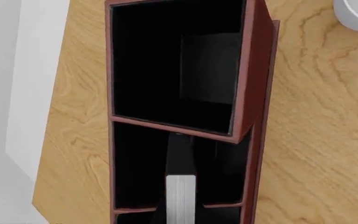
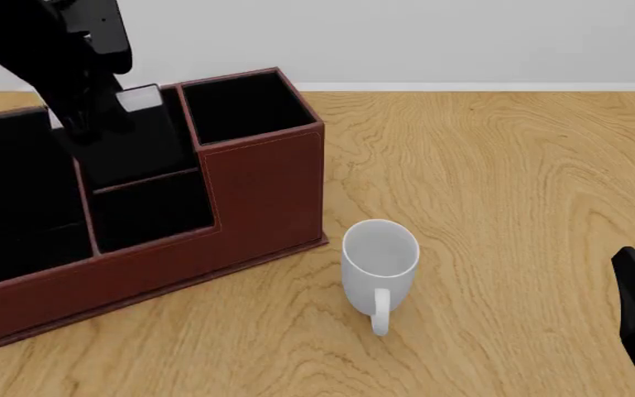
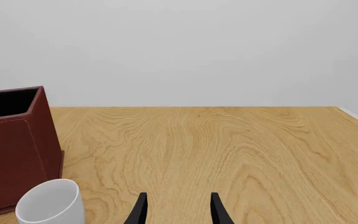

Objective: Pick up the book and place it in the front compartment of the caddy.

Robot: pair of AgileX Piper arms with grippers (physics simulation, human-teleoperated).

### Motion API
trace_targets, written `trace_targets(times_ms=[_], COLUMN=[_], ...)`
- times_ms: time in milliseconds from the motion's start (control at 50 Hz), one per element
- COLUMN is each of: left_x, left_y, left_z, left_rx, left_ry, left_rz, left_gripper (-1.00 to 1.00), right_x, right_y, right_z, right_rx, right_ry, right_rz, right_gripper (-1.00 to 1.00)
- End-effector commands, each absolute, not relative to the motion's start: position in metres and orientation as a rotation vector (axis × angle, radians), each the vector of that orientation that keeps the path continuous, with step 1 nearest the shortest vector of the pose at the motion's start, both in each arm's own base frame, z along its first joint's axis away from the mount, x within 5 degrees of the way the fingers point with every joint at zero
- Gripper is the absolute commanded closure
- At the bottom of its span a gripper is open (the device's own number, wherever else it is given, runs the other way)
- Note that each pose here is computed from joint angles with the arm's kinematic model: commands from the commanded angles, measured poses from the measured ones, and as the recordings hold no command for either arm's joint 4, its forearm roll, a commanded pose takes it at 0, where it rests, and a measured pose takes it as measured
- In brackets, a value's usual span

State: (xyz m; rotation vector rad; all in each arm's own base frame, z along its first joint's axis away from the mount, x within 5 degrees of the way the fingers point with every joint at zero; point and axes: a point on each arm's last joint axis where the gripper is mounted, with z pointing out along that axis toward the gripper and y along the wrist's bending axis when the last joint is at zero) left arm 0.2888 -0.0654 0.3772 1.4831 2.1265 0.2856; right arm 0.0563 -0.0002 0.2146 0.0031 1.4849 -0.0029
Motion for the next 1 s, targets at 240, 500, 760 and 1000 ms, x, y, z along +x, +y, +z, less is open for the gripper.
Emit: trace_targets(times_ms=[240,500,760,1000], left_x=[0.301,0.310,0.322,0.337], left_y=[-0.057,-0.057,-0.057,-0.060], left_z=[0.364,0.354,0.337,0.324], left_rx=[1.479,1.478,1.472,1.461], left_ry=[2.096,2.092,2.091,2.097], left_rz=[0.334,0.342,0.348,0.344], left_gripper=[1.00,1.00,1.00,1.00], right_x=[0.056,0.056,0.056,0.056], right_y=[0.000,0.000,0.000,0.000], right_z=[0.215,0.215,0.215,0.215], right_rx=[0.003,0.003,0.003,0.003], right_ry=[1.485,1.485,1.485,1.485], right_rz=[-0.003,-0.003,-0.003,-0.003], right_gripper=[-1.00,-1.00,-1.00,-1.00])
